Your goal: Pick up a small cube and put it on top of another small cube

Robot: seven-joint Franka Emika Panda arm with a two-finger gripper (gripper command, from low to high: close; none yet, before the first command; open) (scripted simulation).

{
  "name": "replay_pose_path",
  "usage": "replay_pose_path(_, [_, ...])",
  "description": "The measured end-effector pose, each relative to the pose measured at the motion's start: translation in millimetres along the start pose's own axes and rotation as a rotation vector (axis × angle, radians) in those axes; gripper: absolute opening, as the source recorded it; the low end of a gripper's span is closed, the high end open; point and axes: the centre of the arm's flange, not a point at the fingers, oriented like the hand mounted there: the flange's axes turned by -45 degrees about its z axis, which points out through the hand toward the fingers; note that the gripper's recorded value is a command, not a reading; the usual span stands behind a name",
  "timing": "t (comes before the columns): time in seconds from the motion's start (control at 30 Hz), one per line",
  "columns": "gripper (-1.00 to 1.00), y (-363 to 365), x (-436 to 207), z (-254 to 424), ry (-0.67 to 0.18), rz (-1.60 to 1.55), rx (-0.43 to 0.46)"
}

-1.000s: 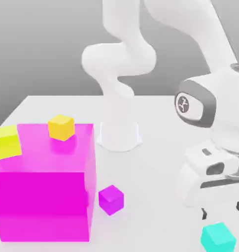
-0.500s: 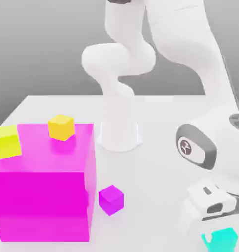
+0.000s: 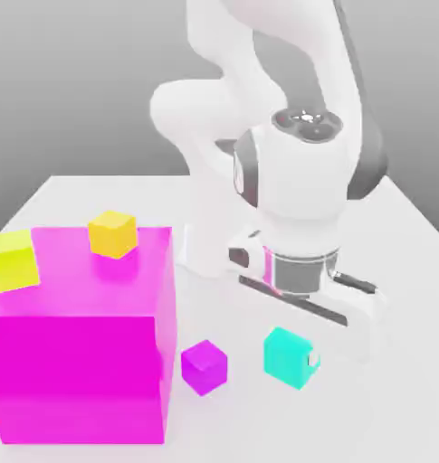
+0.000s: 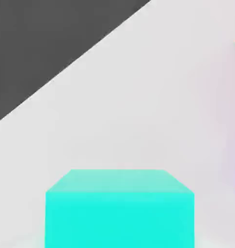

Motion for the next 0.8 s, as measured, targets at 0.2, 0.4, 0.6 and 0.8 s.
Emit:
replay_pose_path(0.2, [-1.0,73.2,14.3,-5.5,0.017,0.486,-0.002])
replay_pose_path(0.4, [-1.0,100.1,22.4,25.6,0.033,0.667,-0.005])
replay_pose_path(0.6, [1.0,102.2,21.3,57.8,0.028,0.67,-0.003])
replay_pose_path(0.8, [1.0,101.4,21.3,52.3,0.029,0.668,-0.005])
